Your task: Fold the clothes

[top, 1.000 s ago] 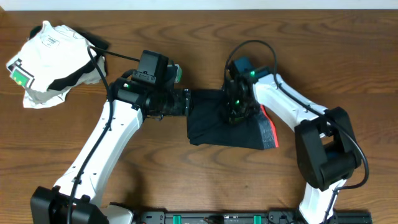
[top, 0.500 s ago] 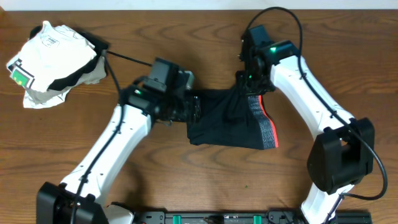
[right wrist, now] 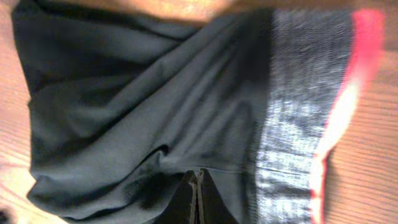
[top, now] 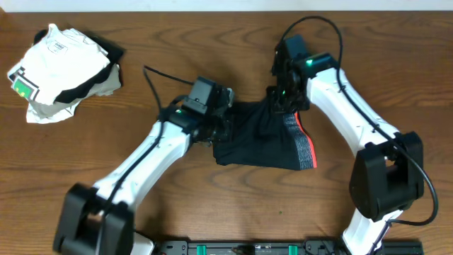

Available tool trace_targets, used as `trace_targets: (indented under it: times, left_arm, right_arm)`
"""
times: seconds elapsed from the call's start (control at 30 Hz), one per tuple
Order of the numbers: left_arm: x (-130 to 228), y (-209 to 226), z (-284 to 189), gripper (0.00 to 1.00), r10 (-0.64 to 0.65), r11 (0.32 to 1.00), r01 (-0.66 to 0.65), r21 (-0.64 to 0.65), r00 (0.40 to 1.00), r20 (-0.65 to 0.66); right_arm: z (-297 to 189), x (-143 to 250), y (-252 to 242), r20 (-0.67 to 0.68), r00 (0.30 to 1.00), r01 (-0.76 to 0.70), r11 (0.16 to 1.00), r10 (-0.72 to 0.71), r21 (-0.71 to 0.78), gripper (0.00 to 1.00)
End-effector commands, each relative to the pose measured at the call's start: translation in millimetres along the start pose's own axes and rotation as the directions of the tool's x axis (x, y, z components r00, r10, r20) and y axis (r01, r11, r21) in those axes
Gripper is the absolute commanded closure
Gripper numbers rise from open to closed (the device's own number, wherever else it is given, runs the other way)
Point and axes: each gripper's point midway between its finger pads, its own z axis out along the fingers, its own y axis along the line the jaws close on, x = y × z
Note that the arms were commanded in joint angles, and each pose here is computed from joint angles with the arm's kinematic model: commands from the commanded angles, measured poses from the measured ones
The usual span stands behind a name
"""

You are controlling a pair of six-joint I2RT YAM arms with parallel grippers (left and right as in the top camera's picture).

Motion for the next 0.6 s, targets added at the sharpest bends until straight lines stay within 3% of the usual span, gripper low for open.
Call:
trace_targets:
  times: [0.0, 0.13, 0.57]
  left_arm:
    - [10, 5, 23, 0.94, -0.036, 0.999, 0.036, 0.004, 0.997, -0.064]
    - [15, 2, 39, 0.94, -0.053, 0.997, 0.059, 0.050, 0.992, -0.113]
    - [33, 15, 50, 0.94, -0.087, 0.996, 0.092, 0.019, 0.982, -0.170]
  right_arm:
    - [7, 9, 6, -0.014, 1.000, 0.000, 1.000, 0.000, -0.020, 0.99]
    - [15, 11, 5, -0.015, 1.000, -0.013, 1.000, 0.013, -0.027, 0.99]
    - [48, 4, 2, 0.074, 0.996, -0.047, 0.997, 0.052, -0.067, 0.99]
